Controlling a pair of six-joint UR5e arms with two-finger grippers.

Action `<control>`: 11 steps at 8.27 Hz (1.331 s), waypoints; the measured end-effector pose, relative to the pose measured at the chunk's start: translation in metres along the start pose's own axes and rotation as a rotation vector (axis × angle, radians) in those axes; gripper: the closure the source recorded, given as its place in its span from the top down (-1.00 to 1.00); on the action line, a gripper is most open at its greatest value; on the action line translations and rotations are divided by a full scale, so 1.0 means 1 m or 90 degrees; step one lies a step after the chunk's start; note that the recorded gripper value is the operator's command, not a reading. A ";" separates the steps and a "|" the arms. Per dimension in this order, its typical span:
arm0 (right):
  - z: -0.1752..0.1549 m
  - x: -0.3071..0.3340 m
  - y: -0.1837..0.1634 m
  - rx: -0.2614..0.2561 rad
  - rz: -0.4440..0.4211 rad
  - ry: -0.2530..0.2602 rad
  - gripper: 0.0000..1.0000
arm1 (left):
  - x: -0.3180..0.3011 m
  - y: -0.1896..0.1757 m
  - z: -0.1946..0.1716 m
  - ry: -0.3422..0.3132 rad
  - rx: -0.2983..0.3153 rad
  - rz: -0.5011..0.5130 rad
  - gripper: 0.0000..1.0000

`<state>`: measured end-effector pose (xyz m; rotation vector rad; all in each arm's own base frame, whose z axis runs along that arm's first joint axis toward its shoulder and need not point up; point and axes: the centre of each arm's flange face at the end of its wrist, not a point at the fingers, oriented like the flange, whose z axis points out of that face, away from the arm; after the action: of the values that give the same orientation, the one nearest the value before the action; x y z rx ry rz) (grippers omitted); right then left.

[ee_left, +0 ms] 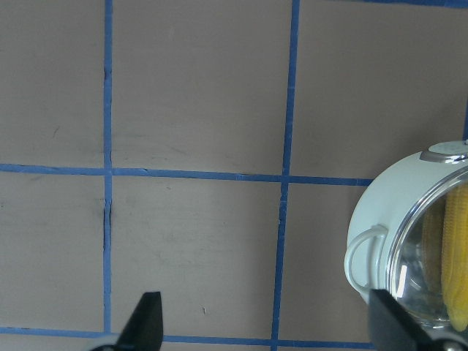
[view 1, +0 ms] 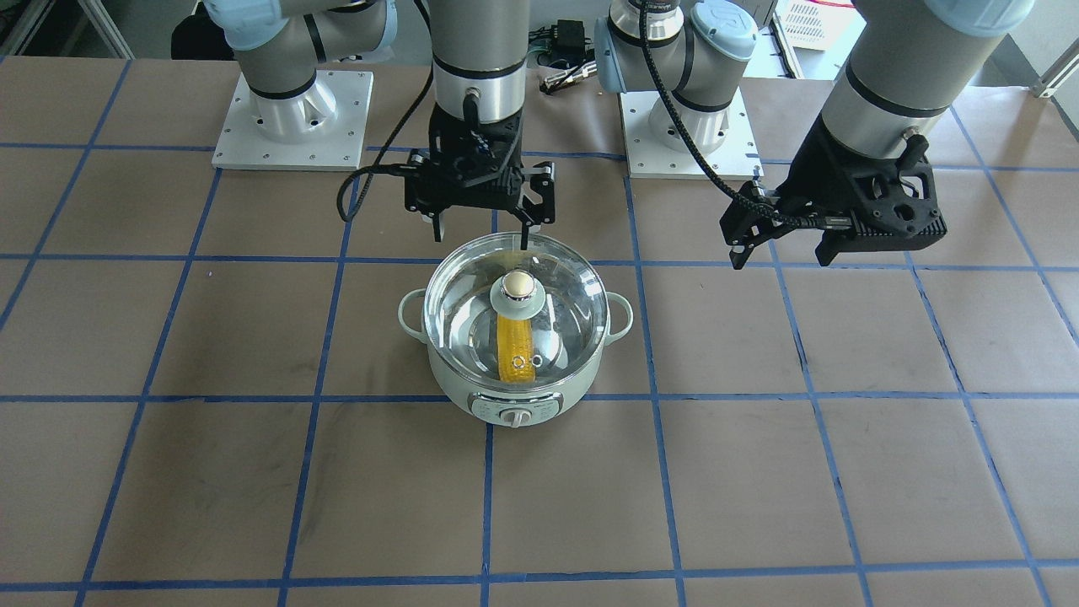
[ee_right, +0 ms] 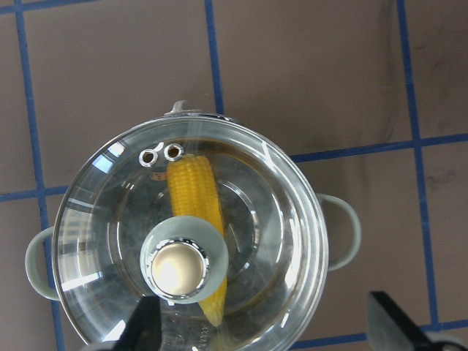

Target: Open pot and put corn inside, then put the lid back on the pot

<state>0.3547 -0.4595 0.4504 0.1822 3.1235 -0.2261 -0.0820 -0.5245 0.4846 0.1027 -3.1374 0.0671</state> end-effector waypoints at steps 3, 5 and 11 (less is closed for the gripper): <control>-0.063 0.094 -0.014 -0.010 -0.020 0.006 1.00 | 0.000 0.000 0.000 0.001 0.000 -0.004 1.00; -0.074 0.127 -0.026 -0.011 -0.038 0.010 1.00 | 0.000 0.000 0.000 0.001 0.000 -0.006 1.00; -0.072 0.190 -0.055 -0.028 -0.123 -0.001 1.00 | 0.000 -0.001 0.002 0.001 -0.003 -0.008 1.00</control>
<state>0.1596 -0.4808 0.5271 -0.1203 3.1409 -0.1573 -0.0821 -0.5257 0.4823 0.1214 -3.1344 0.0601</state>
